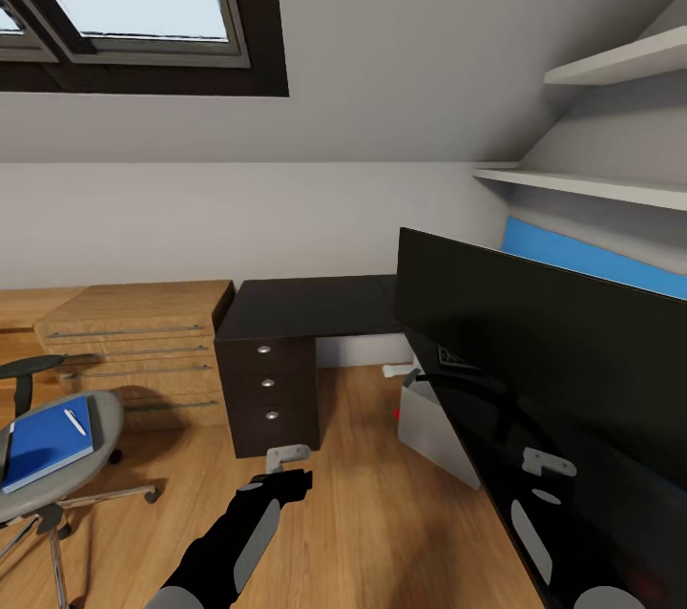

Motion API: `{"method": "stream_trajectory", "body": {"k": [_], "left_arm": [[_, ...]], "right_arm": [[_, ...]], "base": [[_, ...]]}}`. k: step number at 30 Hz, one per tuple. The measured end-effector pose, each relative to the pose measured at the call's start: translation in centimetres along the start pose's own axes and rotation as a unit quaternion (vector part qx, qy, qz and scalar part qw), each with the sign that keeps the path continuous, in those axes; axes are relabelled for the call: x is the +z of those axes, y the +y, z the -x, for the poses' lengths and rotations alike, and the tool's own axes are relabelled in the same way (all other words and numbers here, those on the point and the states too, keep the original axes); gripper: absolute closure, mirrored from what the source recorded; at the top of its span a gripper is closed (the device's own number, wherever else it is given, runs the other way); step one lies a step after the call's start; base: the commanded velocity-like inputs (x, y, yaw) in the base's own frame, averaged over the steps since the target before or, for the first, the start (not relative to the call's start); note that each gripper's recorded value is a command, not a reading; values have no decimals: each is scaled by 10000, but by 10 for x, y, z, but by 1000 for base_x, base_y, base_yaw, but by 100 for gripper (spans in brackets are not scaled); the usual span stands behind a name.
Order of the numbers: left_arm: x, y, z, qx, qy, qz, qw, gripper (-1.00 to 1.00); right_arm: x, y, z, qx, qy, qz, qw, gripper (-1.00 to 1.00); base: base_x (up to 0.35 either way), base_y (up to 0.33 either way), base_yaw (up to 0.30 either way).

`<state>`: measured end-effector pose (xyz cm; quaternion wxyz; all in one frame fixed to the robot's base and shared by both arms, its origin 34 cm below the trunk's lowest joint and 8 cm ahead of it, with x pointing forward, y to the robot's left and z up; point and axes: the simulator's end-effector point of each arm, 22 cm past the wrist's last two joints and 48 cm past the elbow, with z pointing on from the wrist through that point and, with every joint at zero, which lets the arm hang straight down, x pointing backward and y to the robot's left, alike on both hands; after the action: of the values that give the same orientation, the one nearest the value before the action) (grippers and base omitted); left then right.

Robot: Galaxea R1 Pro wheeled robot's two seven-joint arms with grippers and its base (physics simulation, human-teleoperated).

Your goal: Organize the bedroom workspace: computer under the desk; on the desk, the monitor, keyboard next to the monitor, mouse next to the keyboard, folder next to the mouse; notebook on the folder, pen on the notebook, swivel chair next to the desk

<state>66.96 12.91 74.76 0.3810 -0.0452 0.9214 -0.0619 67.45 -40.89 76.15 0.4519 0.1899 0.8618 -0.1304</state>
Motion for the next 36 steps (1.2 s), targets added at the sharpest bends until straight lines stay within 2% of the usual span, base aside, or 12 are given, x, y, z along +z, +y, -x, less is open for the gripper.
{"method": "stream_trajectory", "body": {"k": [8,16,36], "left_arm": [[0,0,0,1,0,5,10000,-100],[0,0,0,0,0,0,10000,-100],[0,0,0,7,0,-4,10000,-100]], "right_arm": [[1,0,-3,-8,35,-6,10000,-100],[6,2,-10,-25,202,-25,9998,-100],[8,2,-15,-36,279,-35,9996,-100]], "base": [[0,0,0],[0,0,0],[0,0,0]]}}
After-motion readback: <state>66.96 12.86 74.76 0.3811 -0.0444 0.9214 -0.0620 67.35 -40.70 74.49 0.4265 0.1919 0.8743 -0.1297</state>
